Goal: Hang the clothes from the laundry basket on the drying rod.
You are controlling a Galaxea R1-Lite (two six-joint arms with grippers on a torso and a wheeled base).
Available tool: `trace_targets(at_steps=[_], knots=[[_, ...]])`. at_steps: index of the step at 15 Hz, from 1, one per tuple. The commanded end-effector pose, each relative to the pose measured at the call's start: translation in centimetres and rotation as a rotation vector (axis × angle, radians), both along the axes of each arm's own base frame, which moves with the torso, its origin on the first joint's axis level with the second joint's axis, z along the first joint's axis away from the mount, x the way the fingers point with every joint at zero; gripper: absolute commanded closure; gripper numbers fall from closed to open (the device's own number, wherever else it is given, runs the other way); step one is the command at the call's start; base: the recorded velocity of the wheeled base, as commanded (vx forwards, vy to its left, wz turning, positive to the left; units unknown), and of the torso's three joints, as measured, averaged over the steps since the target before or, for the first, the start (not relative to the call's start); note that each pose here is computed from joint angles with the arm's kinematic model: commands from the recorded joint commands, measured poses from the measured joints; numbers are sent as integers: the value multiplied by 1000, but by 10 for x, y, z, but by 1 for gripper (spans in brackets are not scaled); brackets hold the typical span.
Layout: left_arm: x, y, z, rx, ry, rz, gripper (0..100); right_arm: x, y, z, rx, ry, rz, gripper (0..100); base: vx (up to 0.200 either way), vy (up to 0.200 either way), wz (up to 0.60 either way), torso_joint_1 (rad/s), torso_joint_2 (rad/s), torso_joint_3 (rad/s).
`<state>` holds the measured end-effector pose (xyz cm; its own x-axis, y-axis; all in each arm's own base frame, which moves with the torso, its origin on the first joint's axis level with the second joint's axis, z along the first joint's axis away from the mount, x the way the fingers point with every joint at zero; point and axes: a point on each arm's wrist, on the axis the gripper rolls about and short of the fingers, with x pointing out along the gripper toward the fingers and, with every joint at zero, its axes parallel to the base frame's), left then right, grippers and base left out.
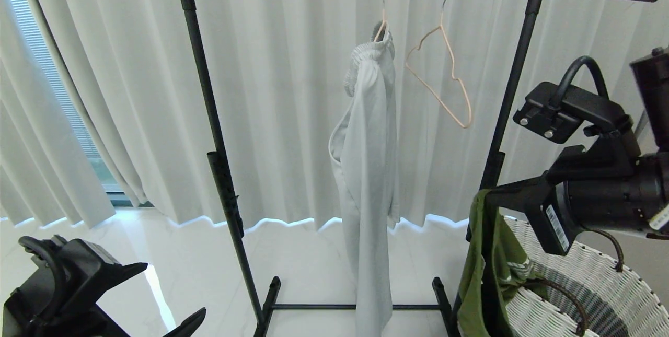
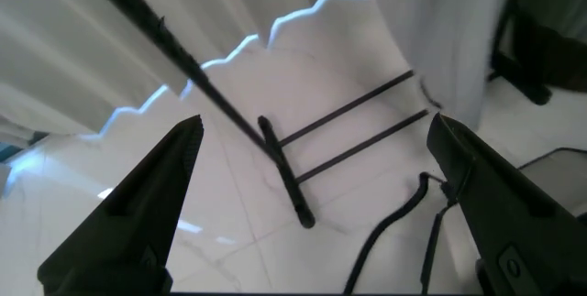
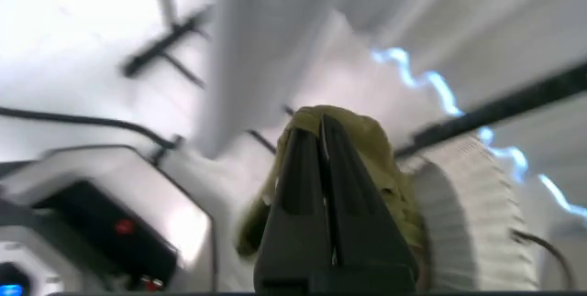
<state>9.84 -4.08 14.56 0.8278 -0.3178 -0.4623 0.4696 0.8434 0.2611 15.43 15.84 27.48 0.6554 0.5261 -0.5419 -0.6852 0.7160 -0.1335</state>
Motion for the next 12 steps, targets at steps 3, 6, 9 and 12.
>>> trace_targets(at_steps=[3, 6, 9, 12], knots=[[6, -28, 21, -120, 10, -167, 0, -12, 29, 0, 73, -6, 97, 100, 0, 0, 0, 0, 0, 0], [10, -66, 40, -235, 72, -306, 0, -16, 38, 3, 116, -26, 129, 100, 0, 0, 0, 0, 0, 0], [12, -110, 37, -300, 233, -378, 0, -25, 49, 5, 184, -13, 162, 100, 0, 0, 0, 0, 0, 0], [24, -140, 35, -361, 343, -364, 0, -28, 51, 7, 198, -16, 175, 100, 0, 0, 0, 0, 0, 0]])
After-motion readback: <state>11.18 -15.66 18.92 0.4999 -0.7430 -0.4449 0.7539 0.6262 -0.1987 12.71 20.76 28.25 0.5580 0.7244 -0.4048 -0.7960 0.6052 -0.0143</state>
